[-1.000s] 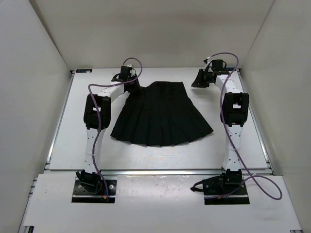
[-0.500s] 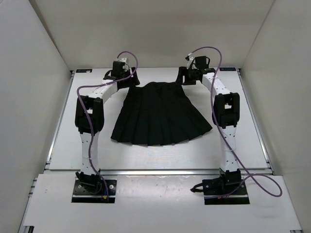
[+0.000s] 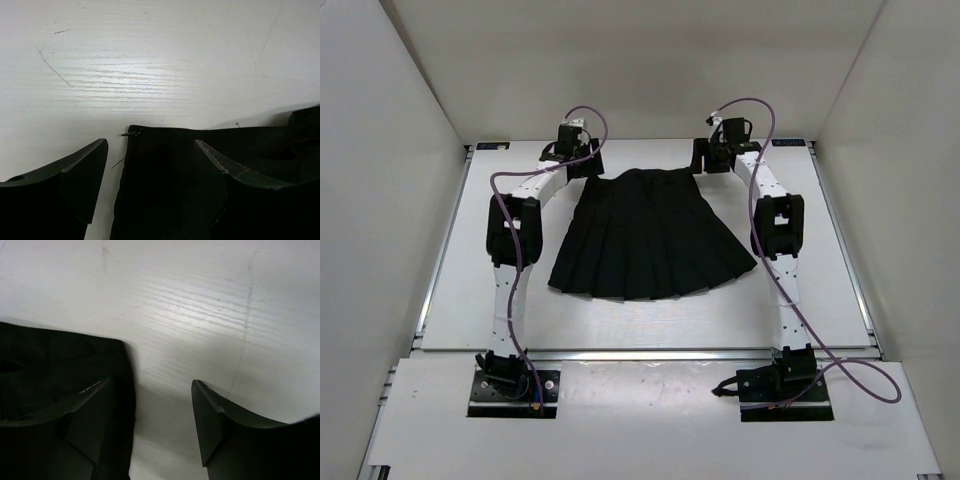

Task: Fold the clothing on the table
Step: Flatten the skirt out, then fold the skirt

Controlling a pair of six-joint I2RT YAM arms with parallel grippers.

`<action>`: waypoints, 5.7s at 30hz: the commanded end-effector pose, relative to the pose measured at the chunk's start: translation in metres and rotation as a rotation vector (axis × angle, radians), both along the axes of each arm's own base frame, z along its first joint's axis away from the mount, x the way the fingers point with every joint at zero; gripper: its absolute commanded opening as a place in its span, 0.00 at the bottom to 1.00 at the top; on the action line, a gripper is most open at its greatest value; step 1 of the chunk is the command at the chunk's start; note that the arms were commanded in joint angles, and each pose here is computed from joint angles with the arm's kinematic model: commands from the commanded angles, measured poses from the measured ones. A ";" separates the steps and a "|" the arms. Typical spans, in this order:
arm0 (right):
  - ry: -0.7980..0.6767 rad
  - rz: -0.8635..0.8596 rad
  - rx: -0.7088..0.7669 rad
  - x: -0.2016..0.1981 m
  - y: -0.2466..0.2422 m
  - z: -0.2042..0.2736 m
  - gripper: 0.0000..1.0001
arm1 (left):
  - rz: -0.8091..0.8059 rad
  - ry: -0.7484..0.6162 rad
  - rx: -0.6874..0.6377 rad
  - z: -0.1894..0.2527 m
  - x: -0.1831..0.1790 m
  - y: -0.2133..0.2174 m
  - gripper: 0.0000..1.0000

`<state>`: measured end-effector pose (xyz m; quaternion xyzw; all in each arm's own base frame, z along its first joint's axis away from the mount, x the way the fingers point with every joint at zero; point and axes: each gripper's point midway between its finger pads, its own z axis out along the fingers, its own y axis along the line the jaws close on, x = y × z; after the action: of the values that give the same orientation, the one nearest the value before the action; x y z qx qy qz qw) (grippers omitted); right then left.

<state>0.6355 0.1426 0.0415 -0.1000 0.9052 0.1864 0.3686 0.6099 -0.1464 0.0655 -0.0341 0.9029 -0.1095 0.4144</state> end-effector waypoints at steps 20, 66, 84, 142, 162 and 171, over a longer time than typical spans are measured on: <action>-0.069 0.045 0.055 0.006 0.027 0.025 0.58 | 0.065 0.105 -0.023 -0.008 -0.003 0.001 0.73; -0.470 -0.007 0.083 -0.035 -0.024 0.299 0.00 | -0.120 -0.260 -0.175 0.201 -0.011 -0.027 0.00; -0.364 -0.019 0.076 -0.296 -0.003 0.206 0.00 | -0.261 -0.384 -0.077 0.203 -0.268 -0.026 0.00; 0.254 0.013 -0.010 -0.333 -0.025 0.025 1.00 | -0.009 0.231 0.021 0.033 -0.358 0.051 0.74; 0.391 0.183 -0.108 -0.355 0.029 -0.032 0.58 | 0.024 0.507 0.076 -0.038 -0.392 0.050 0.04; 0.417 0.089 -0.107 -0.341 0.007 -0.040 0.00 | 0.019 0.439 0.036 -0.012 -0.375 0.045 0.29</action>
<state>0.2961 0.1763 0.0184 -0.1420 0.9504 0.2138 0.1759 0.2179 -0.0939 0.0287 -0.0561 0.9819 -0.0564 0.1721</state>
